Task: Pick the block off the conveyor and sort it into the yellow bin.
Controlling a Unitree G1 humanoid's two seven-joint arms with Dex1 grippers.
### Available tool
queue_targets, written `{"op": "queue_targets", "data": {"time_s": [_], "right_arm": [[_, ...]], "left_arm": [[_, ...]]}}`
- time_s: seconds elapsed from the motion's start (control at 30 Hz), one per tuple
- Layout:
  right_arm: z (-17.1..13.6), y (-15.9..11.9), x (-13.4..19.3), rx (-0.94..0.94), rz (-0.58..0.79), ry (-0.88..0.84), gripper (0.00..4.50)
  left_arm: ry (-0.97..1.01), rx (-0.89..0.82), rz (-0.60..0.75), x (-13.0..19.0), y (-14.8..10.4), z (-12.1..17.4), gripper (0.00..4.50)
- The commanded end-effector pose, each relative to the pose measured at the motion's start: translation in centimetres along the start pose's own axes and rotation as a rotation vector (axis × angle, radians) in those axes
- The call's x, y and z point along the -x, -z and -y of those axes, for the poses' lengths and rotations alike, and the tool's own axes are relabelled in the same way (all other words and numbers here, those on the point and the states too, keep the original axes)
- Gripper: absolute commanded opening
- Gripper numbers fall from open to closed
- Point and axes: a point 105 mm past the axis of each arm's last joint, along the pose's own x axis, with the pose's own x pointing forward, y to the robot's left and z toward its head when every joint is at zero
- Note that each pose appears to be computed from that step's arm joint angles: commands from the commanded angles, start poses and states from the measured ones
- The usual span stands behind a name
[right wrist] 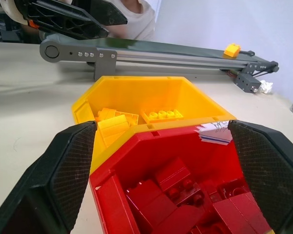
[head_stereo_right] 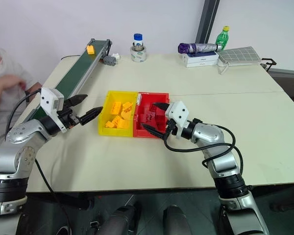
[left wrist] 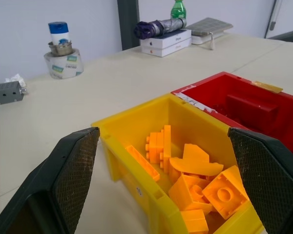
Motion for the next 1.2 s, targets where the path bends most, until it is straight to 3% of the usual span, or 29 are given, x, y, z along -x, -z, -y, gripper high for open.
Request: {"op": "queue_targets", "data": {"time_s": [0.03, 0.33, 0.47, 0.6, 0.8, 1.2], "right_arm": [[0.0, -1.1, -0.1, 0.033, 0.032, -0.001, 4.5], [0.1, -1.2, 0.0, 0.031, 0.033, -0.001, 4.5], [0.1, -1.0, 0.2, 0.028, 0.029, -0.001, 4.5], [0.1, -0.8, 0.0, 0.025, 0.032, -0.005, 4.5], [0.2, -1.2, -0.6, 0.033, 0.048, -0.026, 4.5], [0.2, -1.2, -0.8, 0.039, 0.053, -0.038, 4.5]], "left_arm": [[-0.004, -0.034, 0.069, 0.3, -1.8, 0.0, 4.44], [-0.082, 0.007, 0.143, 2.7, -2.1, -0.6, 4.44], [-0.26, -0.036, 0.114, 4.7, -1.1, -1.8, 4.44], [-0.591, -0.059, 0.142, 8.0, -0.4, -4.5, 4.44], [-0.814, -0.001, 0.109, 9.5, 1.7, -5.6, 4.44], [-0.856, -0.001, 0.121, 9.5, 1.8, -5.1, 4.44]]}}
